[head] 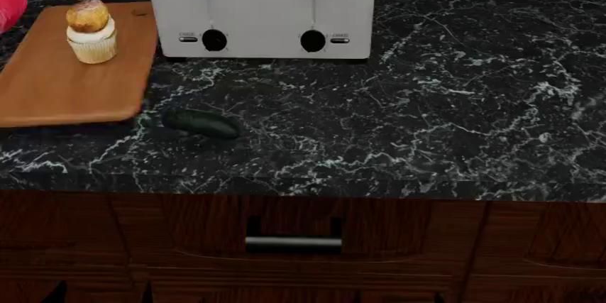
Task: Clear the non-vegetable object off the cutting board and place the vegetables onto it.
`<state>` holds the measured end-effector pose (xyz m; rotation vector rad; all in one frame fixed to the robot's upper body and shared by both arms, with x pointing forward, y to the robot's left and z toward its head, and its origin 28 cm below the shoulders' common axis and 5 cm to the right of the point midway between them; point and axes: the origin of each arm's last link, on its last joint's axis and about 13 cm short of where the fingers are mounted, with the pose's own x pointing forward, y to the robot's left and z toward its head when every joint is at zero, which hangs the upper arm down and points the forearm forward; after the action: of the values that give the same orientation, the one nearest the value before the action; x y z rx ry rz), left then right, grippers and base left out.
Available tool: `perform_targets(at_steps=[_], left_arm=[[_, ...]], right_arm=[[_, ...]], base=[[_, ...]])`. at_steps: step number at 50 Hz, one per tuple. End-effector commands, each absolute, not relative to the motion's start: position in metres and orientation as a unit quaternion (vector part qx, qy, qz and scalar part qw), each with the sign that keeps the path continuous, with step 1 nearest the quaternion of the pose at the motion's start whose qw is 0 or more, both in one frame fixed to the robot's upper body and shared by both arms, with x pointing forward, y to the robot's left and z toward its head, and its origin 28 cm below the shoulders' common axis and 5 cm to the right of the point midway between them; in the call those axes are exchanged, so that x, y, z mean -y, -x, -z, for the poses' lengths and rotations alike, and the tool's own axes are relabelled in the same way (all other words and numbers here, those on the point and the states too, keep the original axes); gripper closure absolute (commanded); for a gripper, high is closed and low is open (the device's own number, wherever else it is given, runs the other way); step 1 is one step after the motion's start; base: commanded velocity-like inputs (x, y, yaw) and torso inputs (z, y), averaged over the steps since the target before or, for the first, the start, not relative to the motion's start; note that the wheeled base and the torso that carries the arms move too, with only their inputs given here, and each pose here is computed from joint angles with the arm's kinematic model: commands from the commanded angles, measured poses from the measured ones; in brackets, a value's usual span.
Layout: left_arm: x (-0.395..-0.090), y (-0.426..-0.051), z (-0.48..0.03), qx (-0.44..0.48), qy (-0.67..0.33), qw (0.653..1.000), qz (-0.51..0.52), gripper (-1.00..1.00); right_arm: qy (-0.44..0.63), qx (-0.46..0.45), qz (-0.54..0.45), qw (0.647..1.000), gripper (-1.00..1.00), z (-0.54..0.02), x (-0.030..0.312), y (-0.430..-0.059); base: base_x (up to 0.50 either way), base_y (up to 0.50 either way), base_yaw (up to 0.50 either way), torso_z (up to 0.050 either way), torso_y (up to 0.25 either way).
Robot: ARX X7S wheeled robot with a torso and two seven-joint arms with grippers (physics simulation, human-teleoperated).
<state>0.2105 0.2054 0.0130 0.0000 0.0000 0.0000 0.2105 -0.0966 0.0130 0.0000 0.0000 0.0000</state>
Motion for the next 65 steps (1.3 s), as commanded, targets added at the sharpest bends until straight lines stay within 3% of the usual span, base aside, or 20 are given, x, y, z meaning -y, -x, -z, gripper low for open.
perform_targets(at_steps=[1, 22, 65], left_arm=[[-0.2051, -0.2094, -0.0139, 0.0, -0.003, 1.0, 0.0, -1.0], [-0.206, -0.2089, -0.0129, 0.007, 0.001, 1.0, 0.001, -1.0], [-0.2056, -0.2086, -0.0126, 0.006, -0.004, 1.0, 0.002, -1.0]], right_arm=[[0.021, 0.001, 0.0, 1.0, -1.0, -0.0137, 0.0966, -0.2104], [-0.003, 0.01, -0.001, 1.0, -1.0, -0.0139, 0.0963, -0.2086], [0.003, 0.011, -0.002, 1.0, -1.0, -0.0139, 0.096, -0.2083]], base=[[0.0, 0.0, 0.0, 0.0, 0.0], [0.0, 0.0, 0.0, 0.0, 0.0], [0.0, 0.5, 0.0, 0.0, 0.0]])
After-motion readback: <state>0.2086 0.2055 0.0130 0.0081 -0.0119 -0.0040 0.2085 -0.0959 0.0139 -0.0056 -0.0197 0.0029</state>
